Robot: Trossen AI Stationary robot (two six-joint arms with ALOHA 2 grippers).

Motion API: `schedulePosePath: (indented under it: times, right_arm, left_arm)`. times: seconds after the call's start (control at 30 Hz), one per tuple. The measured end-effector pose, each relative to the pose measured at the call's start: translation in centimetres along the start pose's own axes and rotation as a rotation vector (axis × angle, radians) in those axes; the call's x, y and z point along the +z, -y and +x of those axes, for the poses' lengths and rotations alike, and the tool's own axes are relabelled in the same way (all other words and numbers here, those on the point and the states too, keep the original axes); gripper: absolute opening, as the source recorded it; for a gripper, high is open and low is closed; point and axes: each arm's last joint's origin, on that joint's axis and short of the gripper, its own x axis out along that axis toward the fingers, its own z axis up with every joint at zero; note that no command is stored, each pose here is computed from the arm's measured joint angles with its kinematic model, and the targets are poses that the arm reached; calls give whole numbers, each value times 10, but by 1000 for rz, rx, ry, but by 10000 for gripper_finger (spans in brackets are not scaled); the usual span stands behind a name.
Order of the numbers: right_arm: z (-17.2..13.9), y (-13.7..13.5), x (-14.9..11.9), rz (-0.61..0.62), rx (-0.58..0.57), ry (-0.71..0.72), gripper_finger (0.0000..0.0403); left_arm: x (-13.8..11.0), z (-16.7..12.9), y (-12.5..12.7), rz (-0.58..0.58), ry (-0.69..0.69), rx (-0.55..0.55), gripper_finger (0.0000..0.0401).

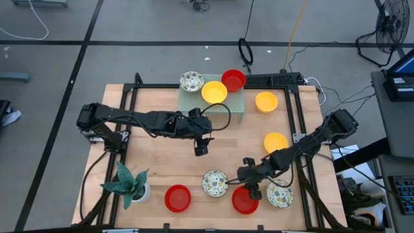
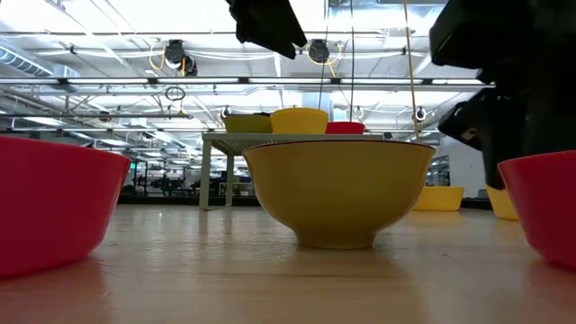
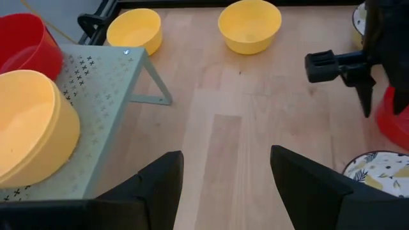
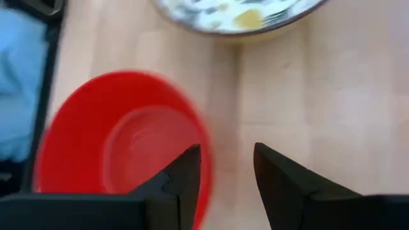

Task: Pick & Place Mini bowls
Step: Stack the red bowl on top of the other red bowl on the shelf

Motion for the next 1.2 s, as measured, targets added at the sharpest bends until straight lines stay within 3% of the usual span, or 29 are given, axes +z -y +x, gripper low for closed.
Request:
schedulePosePath:
  times: [0.3, 0.6, 0.87, 1.03, 1.2]
  right_arm:
    - [3, 10, -6, 82, 16, -48, 62]
    - [4, 16, -8, 115, -18, -42, 87]
    - [4, 23, -4, 125, -19, -46, 8]
    - [2, 31, -2, 103, 20, -79, 2]
    - [-16, 50, 2, 129, -19, -94, 2]
  left_arm:
    - [0, 0, 0, -1, -2, 0, 239]
    - [0, 0, 0, -1, -4, 1, 239]
    - [-1, 0, 0, 0, -10, 1, 239]
    - [-2, 0, 0, 3, -21, 2, 239]
    - [-2, -3, -1, -2, -18, 2, 239]
